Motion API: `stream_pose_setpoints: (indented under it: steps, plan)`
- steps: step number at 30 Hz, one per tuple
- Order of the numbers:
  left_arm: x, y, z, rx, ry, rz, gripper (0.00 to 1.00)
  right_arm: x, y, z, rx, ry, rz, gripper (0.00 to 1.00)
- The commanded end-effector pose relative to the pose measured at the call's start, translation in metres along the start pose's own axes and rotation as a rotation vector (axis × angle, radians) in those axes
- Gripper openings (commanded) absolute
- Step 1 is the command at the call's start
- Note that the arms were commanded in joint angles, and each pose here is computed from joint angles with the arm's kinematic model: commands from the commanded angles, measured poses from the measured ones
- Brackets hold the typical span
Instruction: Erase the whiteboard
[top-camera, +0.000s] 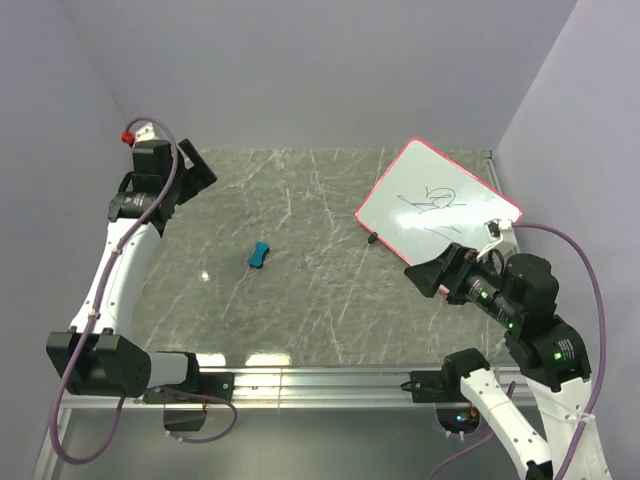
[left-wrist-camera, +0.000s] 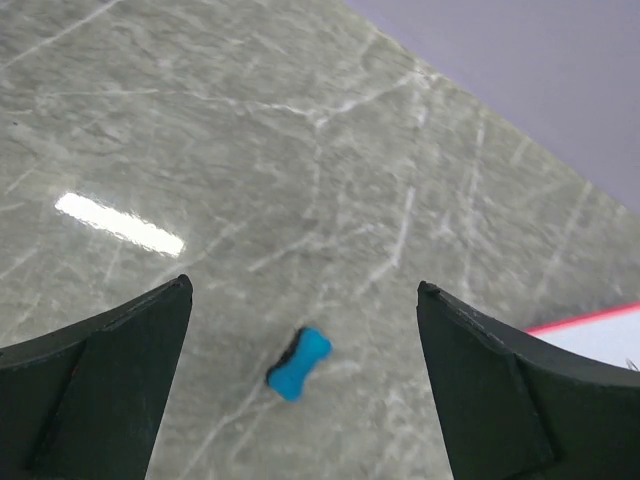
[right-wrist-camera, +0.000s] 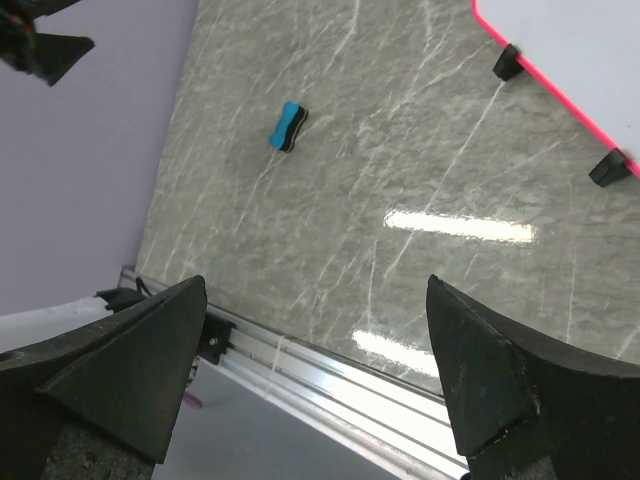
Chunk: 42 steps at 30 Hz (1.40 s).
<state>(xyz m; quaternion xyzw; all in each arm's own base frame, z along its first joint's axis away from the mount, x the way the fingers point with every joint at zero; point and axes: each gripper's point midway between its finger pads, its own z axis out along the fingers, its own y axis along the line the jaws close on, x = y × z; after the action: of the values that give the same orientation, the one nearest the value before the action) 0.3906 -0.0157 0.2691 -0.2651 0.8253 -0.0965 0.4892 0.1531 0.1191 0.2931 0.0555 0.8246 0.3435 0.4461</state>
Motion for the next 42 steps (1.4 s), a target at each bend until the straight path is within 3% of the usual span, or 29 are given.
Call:
stream_pose_setpoints:
  steps: [1,7,8,12,15,19,25,28,36,42]
  plan:
    - [0.017,-0.010,-0.034,0.032,0.139,0.042,1.00,-0.009,-0.003,0.000,0.025,-0.049,0.002,0.96]
    - [0.061,-0.001,-0.052,0.085,0.266,0.016,0.99,-0.014,-0.006,0.004,0.064,-0.035,0.003,0.96]
    - [0.066,-0.010,-0.065,0.168,0.276,0.009,0.99,-0.007,-0.014,0.009,0.109,0.033,0.007,0.96]
    - [0.081,0.000,-0.068,0.150,0.289,-0.031,0.99,-0.001,-0.057,0.013,0.401,0.151,0.047,0.95]
    - [0.096,-0.006,-0.064,0.209,0.335,-0.052,0.99,0.007,-0.060,0.012,0.402,0.193,0.017,0.95]
    - [0.130,-0.022,-0.067,0.331,0.475,-0.124,0.99,-0.002,-0.060,0.012,0.376,0.084,0.094,0.93]
    - [0.145,-0.021,-0.090,0.342,0.469,-0.043,0.99,-0.003,-0.086,0.066,0.348,0.057,0.352,0.93]
    - [0.145,-0.017,-0.101,0.320,0.471,0.015,0.93,-0.034,-0.106,0.079,0.383,-0.070,0.409,0.93]
    - [0.153,-0.027,-0.111,0.321,0.462,0.133,0.90,-0.100,-0.172,0.048,0.464,-0.436,0.492,0.93]
    - [0.167,-0.036,-0.118,0.366,0.494,0.174,0.88,-0.122,-0.201,0.023,0.523,-0.568,0.468,0.93]
